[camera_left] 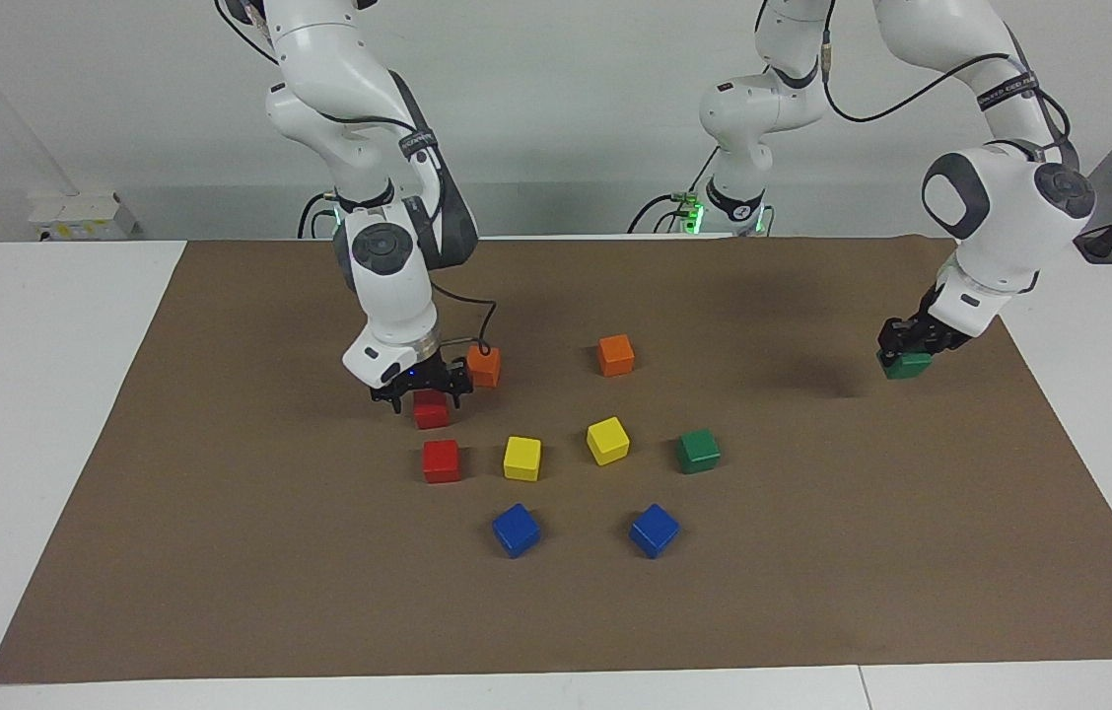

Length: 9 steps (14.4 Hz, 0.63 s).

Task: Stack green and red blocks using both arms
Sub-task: 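Carry the green block toward the table edge with the left gripper, then carry the red block outward with the right gripper and set it down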

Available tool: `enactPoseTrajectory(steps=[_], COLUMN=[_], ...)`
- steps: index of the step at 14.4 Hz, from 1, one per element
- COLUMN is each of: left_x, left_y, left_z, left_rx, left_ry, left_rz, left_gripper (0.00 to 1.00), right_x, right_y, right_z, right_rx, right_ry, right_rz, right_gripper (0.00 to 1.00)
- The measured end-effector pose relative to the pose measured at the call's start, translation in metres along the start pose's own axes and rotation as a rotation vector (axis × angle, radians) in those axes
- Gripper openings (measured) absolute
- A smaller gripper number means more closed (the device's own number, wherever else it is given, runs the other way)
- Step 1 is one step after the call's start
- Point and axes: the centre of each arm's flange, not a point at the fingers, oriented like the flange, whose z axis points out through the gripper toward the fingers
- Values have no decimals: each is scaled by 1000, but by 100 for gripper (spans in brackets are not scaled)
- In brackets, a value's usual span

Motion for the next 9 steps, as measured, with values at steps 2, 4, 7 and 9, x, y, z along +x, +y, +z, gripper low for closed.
enactPoseTrajectory(steps=[2, 4, 7, 9], left_x=[-6, -13, -17, -20], left_y=[-12, -15, -14, -15], left_z=[17, 37, 55, 64], left_rx=[4, 7, 14, 17], left_ry=[18, 29, 52, 65], left_rz=[-1, -4, 4, 7], left_gripper=[55, 55, 55, 55], right_x=[0, -1, -2, 2], right_y=[0, 0, 0, 6], right_z=[6, 17, 24, 15], right_rx=[-1, 0, -3, -17], right_ry=[-4, -2, -16, -55], right_rz=[0, 0, 0, 7], right_gripper=[100, 91, 69, 55])
